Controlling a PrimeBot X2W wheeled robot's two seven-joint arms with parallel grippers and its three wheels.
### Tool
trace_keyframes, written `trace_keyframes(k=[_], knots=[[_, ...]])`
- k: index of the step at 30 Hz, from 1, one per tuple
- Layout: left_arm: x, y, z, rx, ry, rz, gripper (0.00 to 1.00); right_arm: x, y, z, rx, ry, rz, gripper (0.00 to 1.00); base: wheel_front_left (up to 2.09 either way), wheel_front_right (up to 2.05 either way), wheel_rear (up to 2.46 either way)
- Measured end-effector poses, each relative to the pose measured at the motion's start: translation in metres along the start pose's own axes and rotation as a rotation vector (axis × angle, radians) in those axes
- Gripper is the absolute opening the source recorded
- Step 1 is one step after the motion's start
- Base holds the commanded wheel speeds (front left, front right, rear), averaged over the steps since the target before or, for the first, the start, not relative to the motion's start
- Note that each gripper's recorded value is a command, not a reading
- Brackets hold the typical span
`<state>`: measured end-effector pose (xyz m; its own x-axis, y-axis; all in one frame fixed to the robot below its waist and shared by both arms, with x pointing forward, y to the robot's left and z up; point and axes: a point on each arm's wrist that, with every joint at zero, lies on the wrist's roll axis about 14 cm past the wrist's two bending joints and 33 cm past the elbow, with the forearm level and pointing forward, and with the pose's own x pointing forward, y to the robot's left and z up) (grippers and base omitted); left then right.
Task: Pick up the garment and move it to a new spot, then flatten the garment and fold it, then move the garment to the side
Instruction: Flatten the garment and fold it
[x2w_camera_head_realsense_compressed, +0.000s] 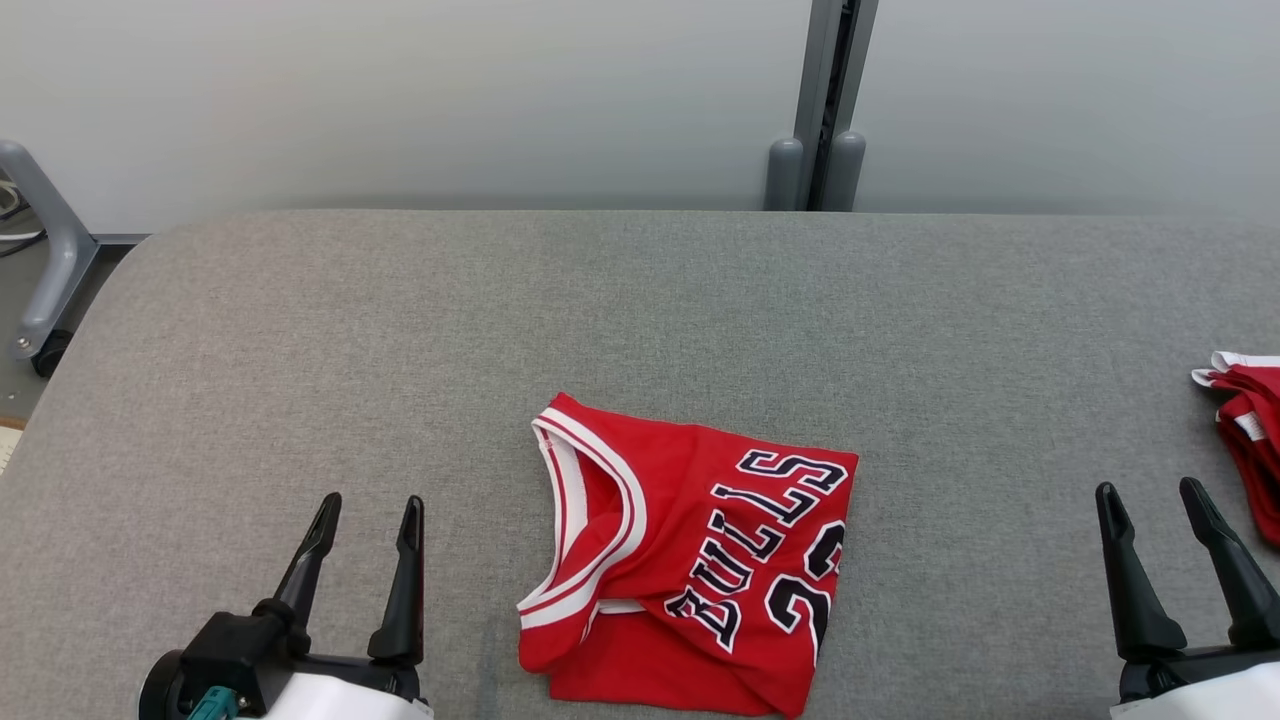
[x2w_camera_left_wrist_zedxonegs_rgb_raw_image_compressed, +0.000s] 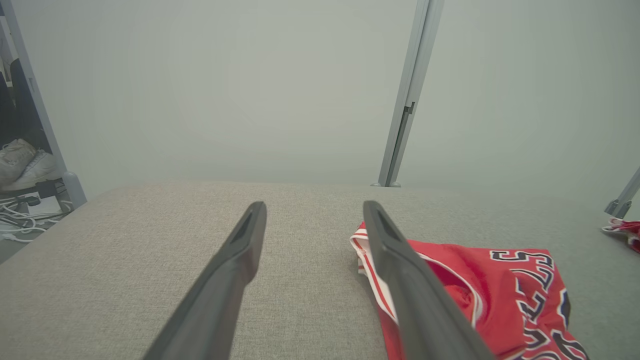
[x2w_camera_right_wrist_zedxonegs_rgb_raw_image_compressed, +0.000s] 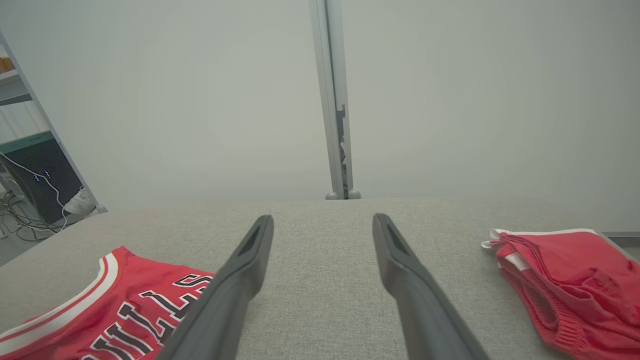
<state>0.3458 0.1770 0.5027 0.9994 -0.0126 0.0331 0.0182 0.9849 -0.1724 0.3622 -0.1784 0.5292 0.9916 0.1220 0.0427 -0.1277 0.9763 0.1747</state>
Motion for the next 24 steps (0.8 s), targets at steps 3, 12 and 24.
trace_keyframes(k=[3, 12, 24], knots=[[0.000, 0.000, 0.000, 0.000, 0.001, 0.000, 1.00, 0.001, 0.002, -0.002, 0.000, 0.008, 0.006, 1.00, 0.00, 0.00, 0.00], [0.003, 0.002, 0.000, -0.003, -0.002, 0.008, 1.00, 0.007, 0.046, -0.028, -0.024, 0.116, 0.172, 1.00, 0.00, 0.00, 0.00], [0.007, 0.008, -0.002, -0.008, 0.001, 0.030, 1.00, -0.009, 0.145, -0.088, -0.010, 0.325, 0.536, 1.00, 0.00, 0.00, 0.00]])
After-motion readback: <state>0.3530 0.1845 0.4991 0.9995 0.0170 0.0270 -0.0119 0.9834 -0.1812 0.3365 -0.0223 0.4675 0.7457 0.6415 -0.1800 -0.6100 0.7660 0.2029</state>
